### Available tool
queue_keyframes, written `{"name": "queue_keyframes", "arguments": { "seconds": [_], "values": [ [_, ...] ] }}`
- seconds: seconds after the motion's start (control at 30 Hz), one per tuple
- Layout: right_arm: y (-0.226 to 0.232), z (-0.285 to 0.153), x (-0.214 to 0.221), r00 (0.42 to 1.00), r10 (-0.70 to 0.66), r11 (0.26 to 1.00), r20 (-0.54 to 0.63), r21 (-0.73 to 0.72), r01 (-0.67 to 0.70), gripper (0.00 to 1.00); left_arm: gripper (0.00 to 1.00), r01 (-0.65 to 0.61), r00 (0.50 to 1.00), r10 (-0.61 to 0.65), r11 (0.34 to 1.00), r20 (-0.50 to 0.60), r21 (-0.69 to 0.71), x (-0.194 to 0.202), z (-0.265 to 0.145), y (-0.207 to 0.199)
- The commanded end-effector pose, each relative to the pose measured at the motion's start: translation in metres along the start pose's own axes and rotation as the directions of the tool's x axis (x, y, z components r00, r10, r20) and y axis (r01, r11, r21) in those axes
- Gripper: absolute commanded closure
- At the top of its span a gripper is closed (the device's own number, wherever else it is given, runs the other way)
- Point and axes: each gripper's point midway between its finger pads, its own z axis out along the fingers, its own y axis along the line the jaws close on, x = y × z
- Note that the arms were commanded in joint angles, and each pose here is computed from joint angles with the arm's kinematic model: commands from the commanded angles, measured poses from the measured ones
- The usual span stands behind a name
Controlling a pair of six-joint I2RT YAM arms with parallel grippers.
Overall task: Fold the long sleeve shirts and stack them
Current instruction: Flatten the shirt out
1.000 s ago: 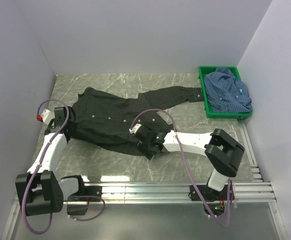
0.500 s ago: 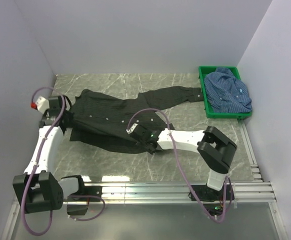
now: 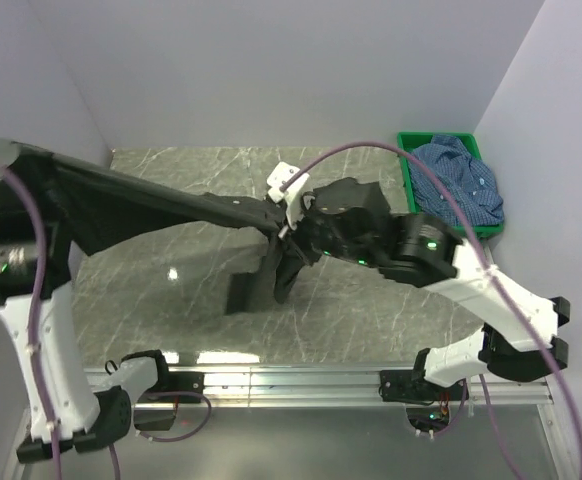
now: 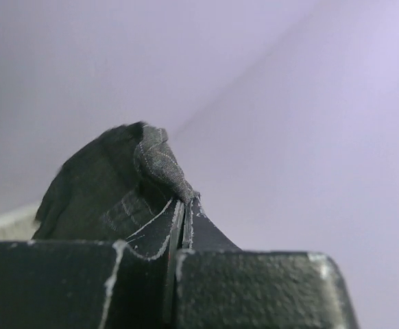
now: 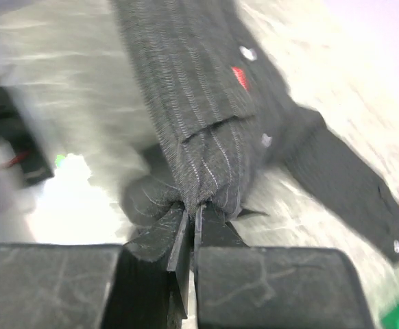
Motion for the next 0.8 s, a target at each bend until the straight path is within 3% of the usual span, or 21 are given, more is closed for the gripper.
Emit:
{"name": "queue_keyframes", "arguments": {
  "seconds": [0.0, 0.2, 0.33, 0.4, 0.53, 0.67, 0.77],
  "values": [
    [0.042, -0.056, 0.000, 0.994, -0.109, 0.963, -0.030, -0.252, 0.098, 1.00, 0.99, 0.006, 0.969, 0.007, 0.999, 0.248, -0.052, -0.090, -0.036, 0.008],
    [0.093, -0.116, -0.050, 0.981, -0.115, 0.850, 0.157, -0.496, 0.179, 1.00, 1.00, 0.016, 0.880, 0.004, 0.999, 0.475, -0.037, -0.186, -0.091, 0.000],
    [0.088, -0.122, -0.081, 0.958, -0.067, 0.870, 0.279, -0.454, 0.193, 1.00, 1.00, -0.045, 0.867, 0.053, 0.999, 0.496, -0.029, -0.194, -0.085, -0.016],
    [0.074, -0.122, -0.091, 0.947, -0.045, 0.907, 0.319, -0.384, 0.173, 1.00, 1.00, -0.108, 0.885, 0.103, 0.994, 0.453, -0.015, -0.173, -0.066, -0.027],
    [0.015, -0.090, -0.097, 0.951, 0.046, 0.987, 0.307, -0.164, 0.005, 1.00, 1.00, -0.227, 0.926, 0.199, 0.972, 0.321, 0.053, -0.106, -0.009, -0.057],
    [-0.039, -0.036, -0.069, 0.968, 0.156, 0.988, 0.197, -0.043, -0.151, 1.00, 1.00, -0.289, 0.948, 0.273, 0.954, 0.164, 0.083, -0.015, 0.058, -0.068],
    [-0.083, 0.018, -0.024, 0.967, 0.245, 0.965, 0.066, 0.077, -0.250, 1.00, 0.99, -0.325, 0.946, 0.324, 0.942, 0.026, 0.085, 0.062, 0.108, -0.063]
  ]
}}
